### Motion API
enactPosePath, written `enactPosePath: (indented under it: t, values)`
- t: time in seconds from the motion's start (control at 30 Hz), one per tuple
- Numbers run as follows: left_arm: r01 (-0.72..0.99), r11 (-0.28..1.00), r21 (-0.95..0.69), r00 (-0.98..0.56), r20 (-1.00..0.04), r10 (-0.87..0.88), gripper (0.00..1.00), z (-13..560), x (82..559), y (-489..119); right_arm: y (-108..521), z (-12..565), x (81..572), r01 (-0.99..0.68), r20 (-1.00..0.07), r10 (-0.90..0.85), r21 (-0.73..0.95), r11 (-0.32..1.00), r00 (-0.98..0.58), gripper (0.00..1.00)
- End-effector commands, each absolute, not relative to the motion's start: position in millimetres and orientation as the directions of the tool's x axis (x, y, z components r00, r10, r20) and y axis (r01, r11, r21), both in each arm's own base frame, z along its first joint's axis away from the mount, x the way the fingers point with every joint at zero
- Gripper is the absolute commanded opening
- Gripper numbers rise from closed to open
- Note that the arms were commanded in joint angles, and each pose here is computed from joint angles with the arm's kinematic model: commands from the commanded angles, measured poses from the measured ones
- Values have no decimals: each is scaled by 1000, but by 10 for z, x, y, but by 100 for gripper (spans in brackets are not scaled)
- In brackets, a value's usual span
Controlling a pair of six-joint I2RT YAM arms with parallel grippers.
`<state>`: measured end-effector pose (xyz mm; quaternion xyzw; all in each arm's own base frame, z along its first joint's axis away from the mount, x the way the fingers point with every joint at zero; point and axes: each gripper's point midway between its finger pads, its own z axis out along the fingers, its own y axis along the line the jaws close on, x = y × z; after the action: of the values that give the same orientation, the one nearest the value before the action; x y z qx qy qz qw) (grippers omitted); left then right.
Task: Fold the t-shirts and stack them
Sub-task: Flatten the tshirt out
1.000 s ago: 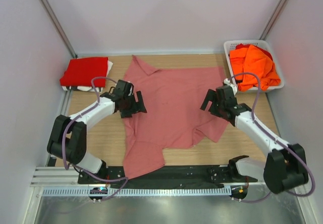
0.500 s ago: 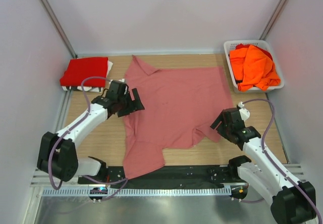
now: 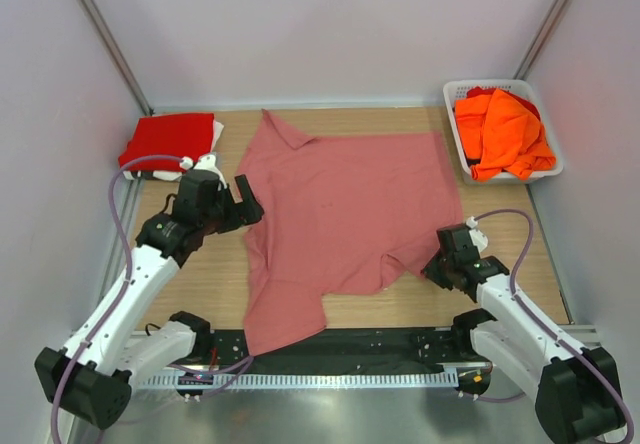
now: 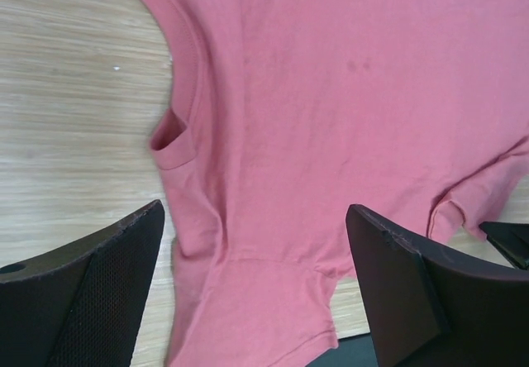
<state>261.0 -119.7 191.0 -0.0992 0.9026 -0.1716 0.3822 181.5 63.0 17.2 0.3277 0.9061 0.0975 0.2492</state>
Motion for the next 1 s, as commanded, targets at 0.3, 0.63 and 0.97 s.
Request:
enactPosePath:
  t: [0.3,0.63,0.97]
  values:
    - [-122,975,-188,-635,-740,-222,98,2030,2372,-653,315,692,1786,626,-500,687,319,712,-527,1]
    - [-109,975,-195,-624,-750,-220,99,2050,2384,-647,-205,1446,1552,733,-585,804,499,461,-107,14]
    - [-102,973,-205,-637,-739,-222,100,2016,2395,-663,-295,1625,1599,734,-626,777,495,465,-70,100]
